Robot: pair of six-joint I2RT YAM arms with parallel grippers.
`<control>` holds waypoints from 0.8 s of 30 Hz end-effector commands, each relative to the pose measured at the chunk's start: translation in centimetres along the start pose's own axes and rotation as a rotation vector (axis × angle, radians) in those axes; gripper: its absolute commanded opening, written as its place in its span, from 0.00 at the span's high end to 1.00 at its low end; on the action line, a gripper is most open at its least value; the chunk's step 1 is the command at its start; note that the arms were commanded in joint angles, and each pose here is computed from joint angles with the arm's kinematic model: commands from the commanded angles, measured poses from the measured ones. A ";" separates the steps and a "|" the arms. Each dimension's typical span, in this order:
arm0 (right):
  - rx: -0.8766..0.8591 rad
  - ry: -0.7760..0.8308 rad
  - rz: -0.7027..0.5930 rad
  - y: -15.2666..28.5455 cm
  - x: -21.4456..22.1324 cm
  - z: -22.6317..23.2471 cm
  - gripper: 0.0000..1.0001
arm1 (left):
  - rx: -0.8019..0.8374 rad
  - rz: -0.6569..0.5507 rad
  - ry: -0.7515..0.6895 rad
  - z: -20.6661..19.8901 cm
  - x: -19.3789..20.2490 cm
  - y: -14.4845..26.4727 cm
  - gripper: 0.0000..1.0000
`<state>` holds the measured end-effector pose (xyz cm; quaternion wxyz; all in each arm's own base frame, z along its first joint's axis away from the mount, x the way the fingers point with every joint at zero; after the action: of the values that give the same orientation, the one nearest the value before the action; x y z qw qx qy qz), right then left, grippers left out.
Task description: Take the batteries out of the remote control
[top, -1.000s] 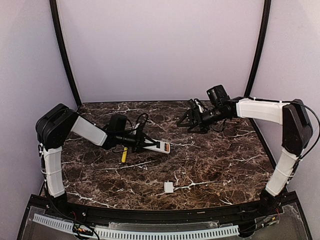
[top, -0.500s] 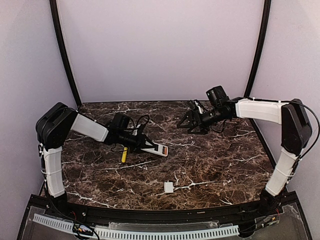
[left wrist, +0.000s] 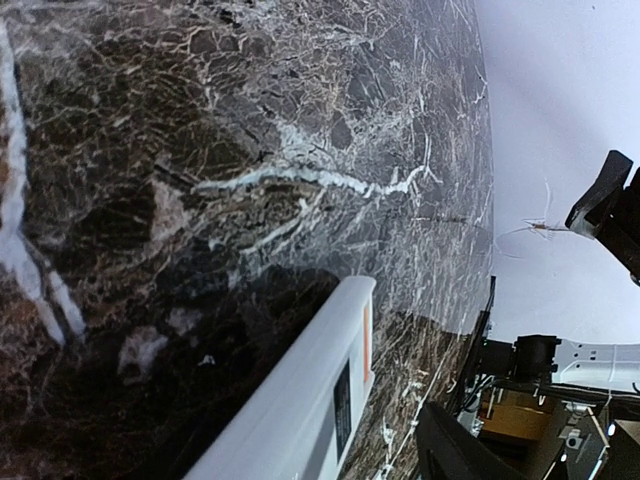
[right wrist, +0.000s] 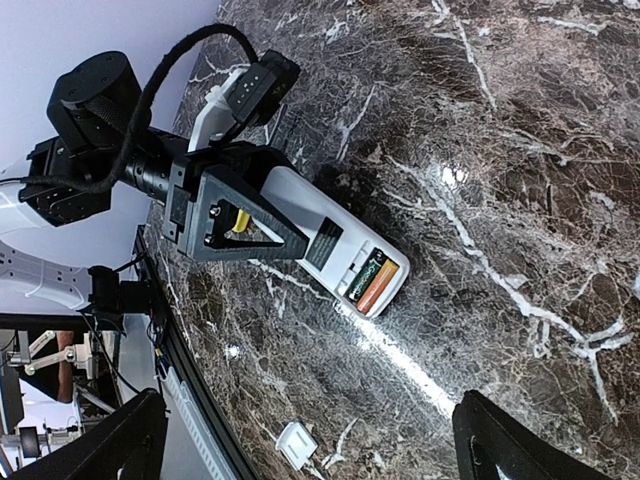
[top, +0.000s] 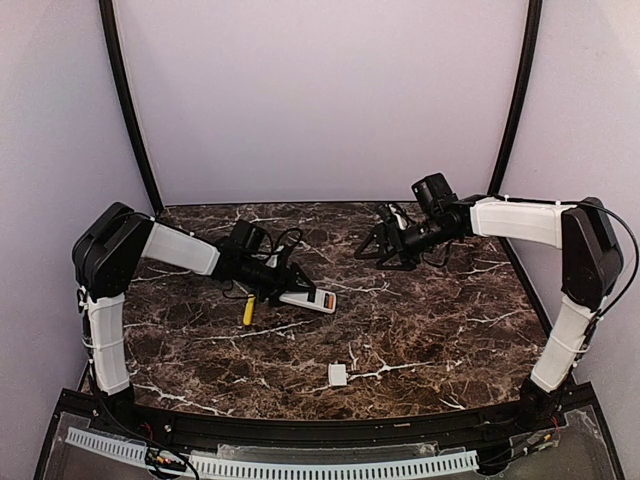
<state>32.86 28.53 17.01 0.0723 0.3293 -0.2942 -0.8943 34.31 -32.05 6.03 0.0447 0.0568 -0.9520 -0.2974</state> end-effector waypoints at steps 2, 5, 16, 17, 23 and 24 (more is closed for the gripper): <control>0.015 0.004 0.001 0.0 -0.2 -0.8 0.01 | -0.172 -0.020 0.018 2.2 0.2 0.7 0.27; 0.014 0.004 0.005 -0.1 -0.1 -0.8 0.01 | -0.227 -0.045 0.010 2.5 -0.1 1.3 0.25; 0.011 0.008 0.011 0.0 -0.1 -0.9 0.01 | -0.315 -0.066 0.016 2.5 0.3 3.0 0.24; 0.011 0.008 0.010 0.0 -0.1 -0.9 0.01 | -0.315 -0.068 0.018 2.4 0.4 3.1 0.24; 0.008 0.009 0.011 -0.1 -0.2 -0.9 0.01 | -0.297 -0.058 0.041 2.1 1.0 3.5 0.24; 0.008 0.009 0.011 0.0 -0.2 -0.8 0.01 | -0.296 -0.057 0.044 2.1 1.1 3.6 0.25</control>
<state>32.98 28.10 16.33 0.0777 0.3248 -0.3006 -0.8934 34.43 -29.42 6.53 0.0382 0.0864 -0.9072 -0.4099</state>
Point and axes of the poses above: each gripper's point midway between its finger pads, its own y axis back along the fingers, its own z axis along the line the jaws close on, x = y × z, the point moved 3 cm from there along y, back along the fingers, and after that the axes turned 15 degrees about y, right-handed, at the moved point
